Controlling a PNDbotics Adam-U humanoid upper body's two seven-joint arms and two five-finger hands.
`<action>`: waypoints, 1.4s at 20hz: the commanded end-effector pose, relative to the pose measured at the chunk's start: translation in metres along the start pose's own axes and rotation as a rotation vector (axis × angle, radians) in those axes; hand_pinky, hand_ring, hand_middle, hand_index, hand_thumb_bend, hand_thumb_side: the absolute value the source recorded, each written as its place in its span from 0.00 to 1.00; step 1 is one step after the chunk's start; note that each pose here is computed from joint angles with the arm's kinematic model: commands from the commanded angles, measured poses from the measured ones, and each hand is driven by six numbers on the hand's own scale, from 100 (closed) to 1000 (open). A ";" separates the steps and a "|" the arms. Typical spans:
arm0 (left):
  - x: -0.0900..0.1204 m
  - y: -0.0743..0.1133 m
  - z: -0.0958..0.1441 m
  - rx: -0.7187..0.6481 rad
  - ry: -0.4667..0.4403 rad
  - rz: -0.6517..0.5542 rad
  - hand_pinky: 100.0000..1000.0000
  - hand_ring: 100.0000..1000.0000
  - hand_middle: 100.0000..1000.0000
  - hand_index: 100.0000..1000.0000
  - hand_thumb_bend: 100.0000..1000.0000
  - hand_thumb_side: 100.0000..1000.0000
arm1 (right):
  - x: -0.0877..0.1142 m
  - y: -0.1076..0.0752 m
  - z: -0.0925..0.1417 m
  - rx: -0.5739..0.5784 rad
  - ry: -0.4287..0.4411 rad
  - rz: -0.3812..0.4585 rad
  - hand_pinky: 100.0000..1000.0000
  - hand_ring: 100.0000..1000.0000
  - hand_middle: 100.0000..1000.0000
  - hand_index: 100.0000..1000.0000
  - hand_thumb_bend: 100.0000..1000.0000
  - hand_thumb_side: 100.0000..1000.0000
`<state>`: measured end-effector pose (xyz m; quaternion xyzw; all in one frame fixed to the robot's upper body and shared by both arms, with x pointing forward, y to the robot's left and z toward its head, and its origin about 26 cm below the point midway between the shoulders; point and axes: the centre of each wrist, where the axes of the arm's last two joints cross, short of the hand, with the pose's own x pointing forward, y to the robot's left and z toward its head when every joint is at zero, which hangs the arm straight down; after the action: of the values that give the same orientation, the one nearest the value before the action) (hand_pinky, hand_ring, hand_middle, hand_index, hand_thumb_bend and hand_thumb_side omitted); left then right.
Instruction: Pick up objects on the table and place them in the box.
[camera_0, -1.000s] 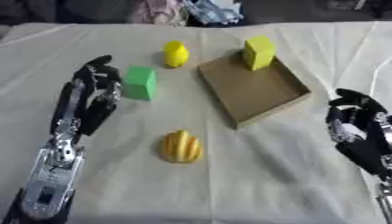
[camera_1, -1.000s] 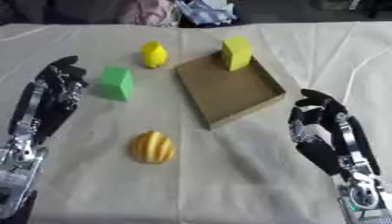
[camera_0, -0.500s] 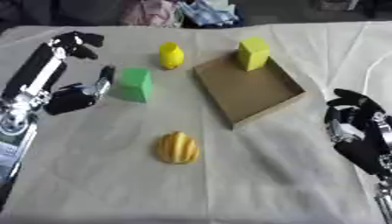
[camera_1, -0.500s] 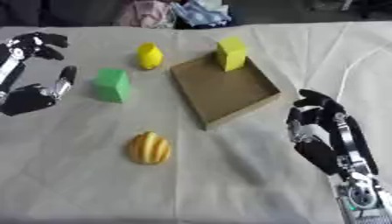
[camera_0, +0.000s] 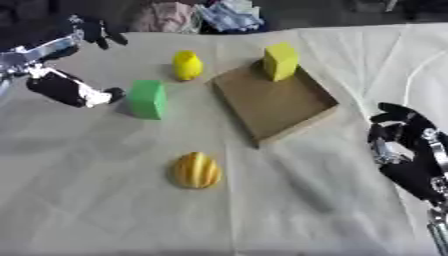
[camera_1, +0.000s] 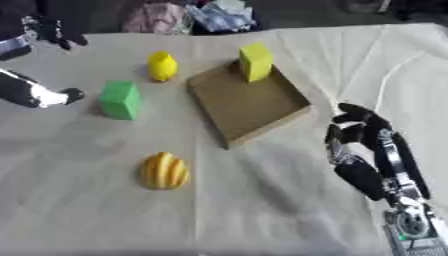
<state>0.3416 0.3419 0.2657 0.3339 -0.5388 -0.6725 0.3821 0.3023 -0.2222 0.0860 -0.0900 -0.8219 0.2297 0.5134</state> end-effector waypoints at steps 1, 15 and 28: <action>-0.013 0.009 -0.008 -0.129 0.035 -0.071 0.80 0.76 0.82 0.88 0.47 0.33 | 0.003 -0.004 -0.001 0.014 -0.019 0.019 0.56 0.53 0.62 0.82 0.00 0.33; -0.027 -0.012 -0.094 -0.299 0.171 -0.141 0.79 0.76 0.82 0.87 0.52 0.38 | 0.006 -0.001 -0.003 0.035 -0.033 0.004 0.56 0.53 0.62 0.82 0.00 0.32; -0.041 -0.035 -0.103 -0.343 0.207 -0.104 0.79 0.75 0.82 0.88 0.51 0.35 | 0.006 0.001 -0.004 0.040 -0.035 -0.002 0.56 0.53 0.62 0.82 0.00 0.32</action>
<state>0.4452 0.3296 0.2008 0.3436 -0.3495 -0.7438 0.4544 0.3017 -0.2179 0.0855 -0.0747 -0.8208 0.2434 0.5113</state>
